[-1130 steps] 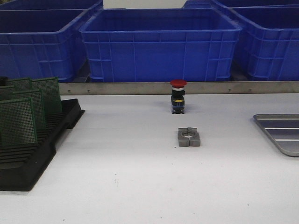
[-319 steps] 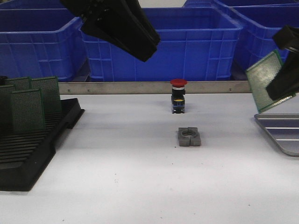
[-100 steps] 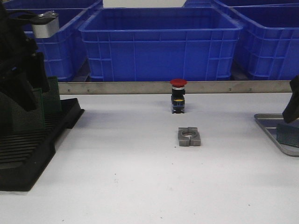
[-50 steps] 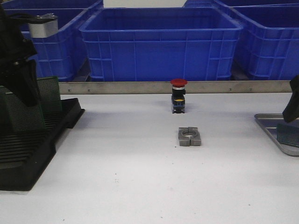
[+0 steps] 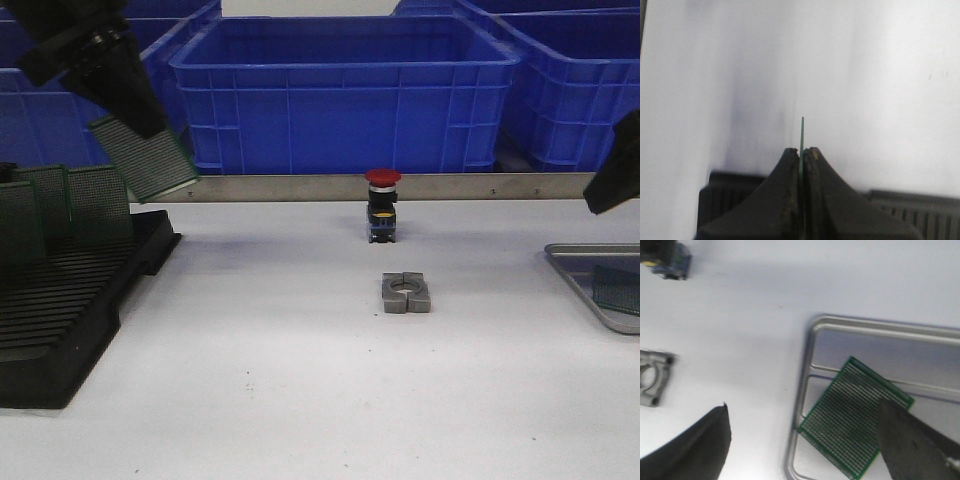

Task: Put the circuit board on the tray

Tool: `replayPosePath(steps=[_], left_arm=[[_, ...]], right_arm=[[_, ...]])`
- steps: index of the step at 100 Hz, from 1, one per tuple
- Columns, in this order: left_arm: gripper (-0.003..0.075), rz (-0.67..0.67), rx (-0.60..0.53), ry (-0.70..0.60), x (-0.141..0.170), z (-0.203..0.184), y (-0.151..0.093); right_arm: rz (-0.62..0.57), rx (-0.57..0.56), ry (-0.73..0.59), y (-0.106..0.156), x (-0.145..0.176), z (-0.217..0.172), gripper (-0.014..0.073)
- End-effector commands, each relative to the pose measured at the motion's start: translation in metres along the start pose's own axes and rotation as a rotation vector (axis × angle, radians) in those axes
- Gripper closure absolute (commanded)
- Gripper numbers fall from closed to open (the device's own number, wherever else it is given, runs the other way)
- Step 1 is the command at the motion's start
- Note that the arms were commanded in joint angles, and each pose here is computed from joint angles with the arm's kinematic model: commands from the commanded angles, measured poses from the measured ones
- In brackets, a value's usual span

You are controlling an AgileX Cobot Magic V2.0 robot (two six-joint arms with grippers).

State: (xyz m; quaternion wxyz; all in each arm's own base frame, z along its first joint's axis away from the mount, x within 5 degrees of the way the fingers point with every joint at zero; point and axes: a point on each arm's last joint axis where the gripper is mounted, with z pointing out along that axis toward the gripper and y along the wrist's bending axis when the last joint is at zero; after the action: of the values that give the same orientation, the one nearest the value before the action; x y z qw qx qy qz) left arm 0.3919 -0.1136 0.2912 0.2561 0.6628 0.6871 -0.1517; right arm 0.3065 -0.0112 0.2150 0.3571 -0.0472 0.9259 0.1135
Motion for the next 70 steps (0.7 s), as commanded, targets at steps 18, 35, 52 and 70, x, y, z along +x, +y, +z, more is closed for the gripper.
replayPosePath(steps=[18,35,52,70], left_arm=[[0.0740,0.061,0.083,-0.248,-0.072,-0.010,-0.032],[0.0740,0.121,0.139,-0.266,-0.097,0.003,-0.049],[0.0740,0.166,0.178,-0.274,-0.114,0.012,-0.063],[0.0740,0.187,0.196,-0.277,-0.122,0.016,-0.070]], right_arm=[[-0.339,-0.154,-0.089,0.058,-0.020,-0.024,-0.0016],[-0.525,-0.322,-0.070,0.095,-0.012,-0.022,-0.0016],[-0.634,-0.471,-0.123,0.125,-0.009,-0.025,-0.0016],[-0.685,-0.538,-0.205,0.142,-0.010,-0.022,-0.0016]])
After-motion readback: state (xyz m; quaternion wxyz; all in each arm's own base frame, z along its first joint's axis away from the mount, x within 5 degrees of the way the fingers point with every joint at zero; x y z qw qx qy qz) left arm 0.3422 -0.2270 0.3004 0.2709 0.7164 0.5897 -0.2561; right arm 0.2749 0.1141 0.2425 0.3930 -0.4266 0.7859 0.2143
